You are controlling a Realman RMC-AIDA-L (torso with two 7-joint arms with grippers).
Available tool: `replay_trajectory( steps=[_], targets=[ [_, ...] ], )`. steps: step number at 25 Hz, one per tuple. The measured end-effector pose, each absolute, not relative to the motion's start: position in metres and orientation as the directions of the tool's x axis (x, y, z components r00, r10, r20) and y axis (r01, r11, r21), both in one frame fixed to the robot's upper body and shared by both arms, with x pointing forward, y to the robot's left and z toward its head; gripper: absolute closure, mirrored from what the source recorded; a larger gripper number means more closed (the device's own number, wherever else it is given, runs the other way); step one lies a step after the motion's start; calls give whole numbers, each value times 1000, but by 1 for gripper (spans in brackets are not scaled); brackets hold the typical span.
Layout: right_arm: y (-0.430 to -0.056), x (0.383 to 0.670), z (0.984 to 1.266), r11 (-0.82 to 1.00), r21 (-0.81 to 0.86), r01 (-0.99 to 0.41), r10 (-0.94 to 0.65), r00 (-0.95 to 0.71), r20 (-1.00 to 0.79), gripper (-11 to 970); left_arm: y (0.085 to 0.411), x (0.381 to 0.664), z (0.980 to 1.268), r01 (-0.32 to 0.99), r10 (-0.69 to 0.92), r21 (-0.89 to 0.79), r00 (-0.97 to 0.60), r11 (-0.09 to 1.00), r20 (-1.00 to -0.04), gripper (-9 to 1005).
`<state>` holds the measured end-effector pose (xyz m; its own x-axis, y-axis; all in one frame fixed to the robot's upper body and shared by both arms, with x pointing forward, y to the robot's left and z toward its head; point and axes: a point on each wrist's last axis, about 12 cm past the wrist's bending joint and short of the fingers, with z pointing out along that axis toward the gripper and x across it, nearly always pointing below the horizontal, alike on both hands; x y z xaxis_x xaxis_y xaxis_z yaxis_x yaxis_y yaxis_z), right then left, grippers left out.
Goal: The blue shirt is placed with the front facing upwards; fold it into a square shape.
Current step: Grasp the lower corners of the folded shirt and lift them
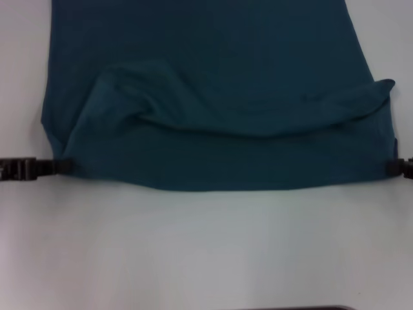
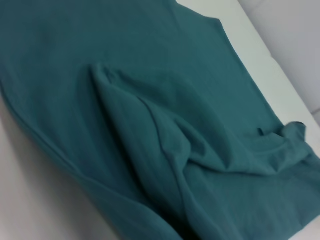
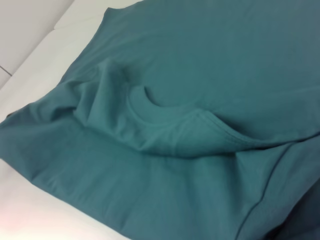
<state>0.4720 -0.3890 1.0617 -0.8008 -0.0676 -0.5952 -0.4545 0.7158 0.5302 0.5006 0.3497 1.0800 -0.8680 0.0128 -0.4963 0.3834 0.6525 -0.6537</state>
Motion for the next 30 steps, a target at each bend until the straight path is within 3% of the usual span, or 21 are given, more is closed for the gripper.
replay_trajectory(
  steps=[30],
  targets=[
    [-412, 405, 1053, 684, 556, -472, -66, -799, -598, 927, 368, 452, 1073, 366, 42, -725, -905, 584, -423, 996]
  ],
)
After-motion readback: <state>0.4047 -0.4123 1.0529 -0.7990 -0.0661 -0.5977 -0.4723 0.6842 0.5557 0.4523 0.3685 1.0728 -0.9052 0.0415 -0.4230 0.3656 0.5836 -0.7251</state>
